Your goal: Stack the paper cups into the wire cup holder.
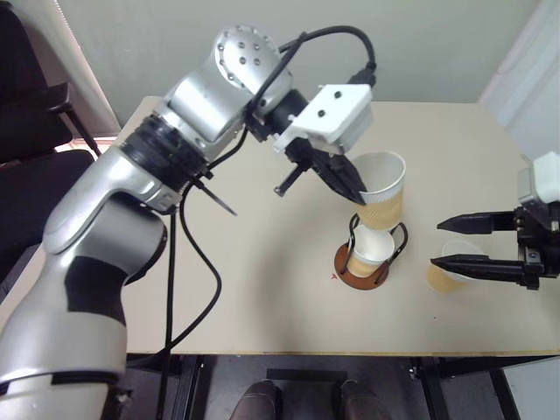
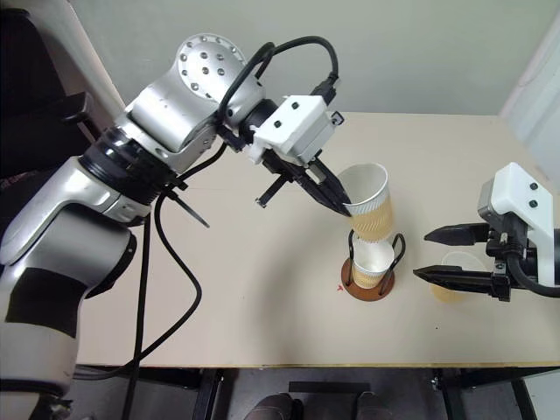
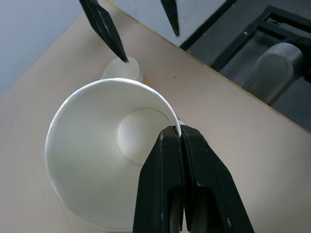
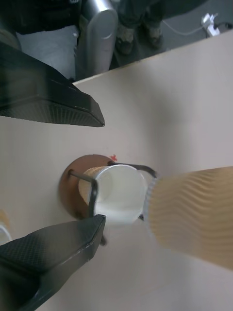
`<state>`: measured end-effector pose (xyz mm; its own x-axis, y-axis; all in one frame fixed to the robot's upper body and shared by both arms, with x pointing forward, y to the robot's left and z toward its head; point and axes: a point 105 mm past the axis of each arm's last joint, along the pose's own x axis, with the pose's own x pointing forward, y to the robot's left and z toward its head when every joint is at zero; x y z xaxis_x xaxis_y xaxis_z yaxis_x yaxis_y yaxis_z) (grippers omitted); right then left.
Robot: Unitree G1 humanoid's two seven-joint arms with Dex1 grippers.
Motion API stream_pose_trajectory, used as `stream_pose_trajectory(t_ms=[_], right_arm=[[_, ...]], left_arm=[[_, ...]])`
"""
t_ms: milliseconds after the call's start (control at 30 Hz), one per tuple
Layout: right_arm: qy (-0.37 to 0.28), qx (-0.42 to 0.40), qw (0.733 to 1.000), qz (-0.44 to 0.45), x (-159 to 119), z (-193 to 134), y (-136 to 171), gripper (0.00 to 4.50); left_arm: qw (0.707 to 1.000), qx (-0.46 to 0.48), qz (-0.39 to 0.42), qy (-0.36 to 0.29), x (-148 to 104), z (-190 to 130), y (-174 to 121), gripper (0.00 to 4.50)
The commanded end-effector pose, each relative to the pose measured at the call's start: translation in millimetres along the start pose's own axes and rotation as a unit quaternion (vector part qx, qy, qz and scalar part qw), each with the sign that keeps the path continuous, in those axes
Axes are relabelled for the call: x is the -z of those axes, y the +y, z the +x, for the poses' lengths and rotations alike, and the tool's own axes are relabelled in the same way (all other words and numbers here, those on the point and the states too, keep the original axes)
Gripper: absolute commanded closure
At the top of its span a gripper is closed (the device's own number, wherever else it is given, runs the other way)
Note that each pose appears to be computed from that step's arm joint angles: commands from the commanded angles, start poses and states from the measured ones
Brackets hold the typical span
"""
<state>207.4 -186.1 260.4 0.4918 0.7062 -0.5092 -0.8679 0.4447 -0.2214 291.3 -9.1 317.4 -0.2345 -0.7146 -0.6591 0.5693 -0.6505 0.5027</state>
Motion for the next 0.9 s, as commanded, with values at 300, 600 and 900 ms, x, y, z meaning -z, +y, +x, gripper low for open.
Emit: stream_pose_trajectory(t_ms=[300,600,900], right_arm=[[-0.022,0.040,0.999,-0.009,-7,-7,7,1.53],[-0.018,0.047,0.999,-0.002,-6,-8,11,1.53],[0.070,0.201,0.977,0.004,22,-20,-31,1.53]], left_arm=[[0.996,0.073,0.036,0.043,30,38,-8,4.48],[0.991,0.102,0.067,0.058,39,58,-14,4.48],[0.996,0.037,0.078,0.035,26,46,8,2.54]])
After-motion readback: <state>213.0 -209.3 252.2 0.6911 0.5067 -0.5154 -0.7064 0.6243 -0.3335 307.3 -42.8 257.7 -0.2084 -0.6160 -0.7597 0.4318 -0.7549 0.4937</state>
